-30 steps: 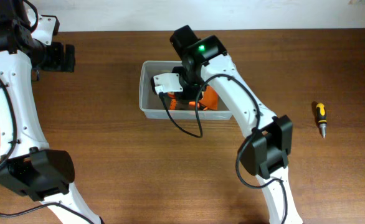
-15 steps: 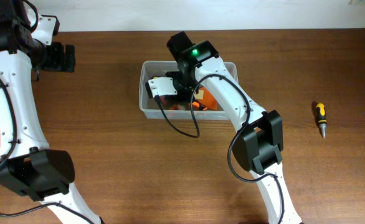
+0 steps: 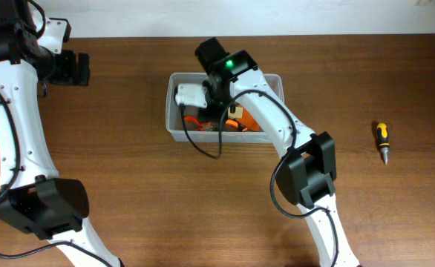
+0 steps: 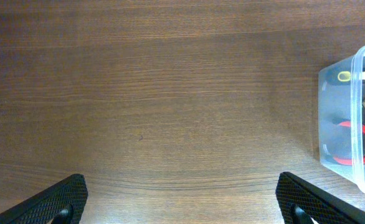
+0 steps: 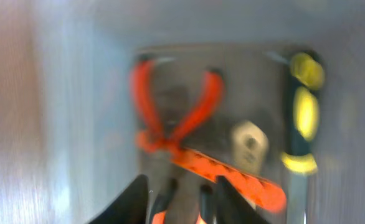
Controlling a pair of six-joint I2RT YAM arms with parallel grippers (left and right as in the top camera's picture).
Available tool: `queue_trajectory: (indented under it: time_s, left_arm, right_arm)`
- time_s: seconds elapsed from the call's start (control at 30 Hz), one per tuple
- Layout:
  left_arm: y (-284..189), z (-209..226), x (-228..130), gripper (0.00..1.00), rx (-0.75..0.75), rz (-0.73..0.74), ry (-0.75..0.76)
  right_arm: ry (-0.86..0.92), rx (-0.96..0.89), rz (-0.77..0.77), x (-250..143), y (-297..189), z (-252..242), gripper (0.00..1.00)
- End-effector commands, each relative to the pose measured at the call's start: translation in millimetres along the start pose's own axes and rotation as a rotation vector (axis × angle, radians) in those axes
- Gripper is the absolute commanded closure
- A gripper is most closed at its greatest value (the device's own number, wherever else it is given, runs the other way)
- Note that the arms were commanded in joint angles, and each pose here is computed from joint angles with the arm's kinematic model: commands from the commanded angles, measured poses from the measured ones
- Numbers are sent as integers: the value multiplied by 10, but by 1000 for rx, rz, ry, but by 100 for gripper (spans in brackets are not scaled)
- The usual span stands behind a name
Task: Pack container
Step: 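Lower the cutters into the container's left side and release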
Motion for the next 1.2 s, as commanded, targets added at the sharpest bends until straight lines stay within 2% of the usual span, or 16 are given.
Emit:
queue_trajectory:
  time_s: [0.0,0.1,0.33,0.73,0.9,1.17]
  left_arm:
    - [-165,2,25,1,14,-41,-9]
    - [-165,2,25,1,14,-41,-9]
    - [-165,2,25,1,14,-41,-9]
    - [-165,2,25,1,14,-41,-9]
    - [-165,2,25,1,14,-41,-9]
    - [-165,2,25,1,14,-41,-9]
  right_arm:
    - [503,-84,-8,-182,-49,-315,76]
    - [618,-66,-62,-212,-87,-432,81]
    - [622,-21,-40,-228,40,-372,94]
    - [681,47,120,-509,475,-207,96]
    - [691,71,103,-513,464,-220,96]
    - [630,102,45,-262,542,-68,96]
Point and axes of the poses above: each gripper's point midway between its finger pads, its own y axis out along the fingers, its own z axis along the line the jaws close on, x = y × z, the point moved 7 cm from there along -y, back along the fingers, and after that the axes turned 10 degrees about y, right-handed, at the moved point
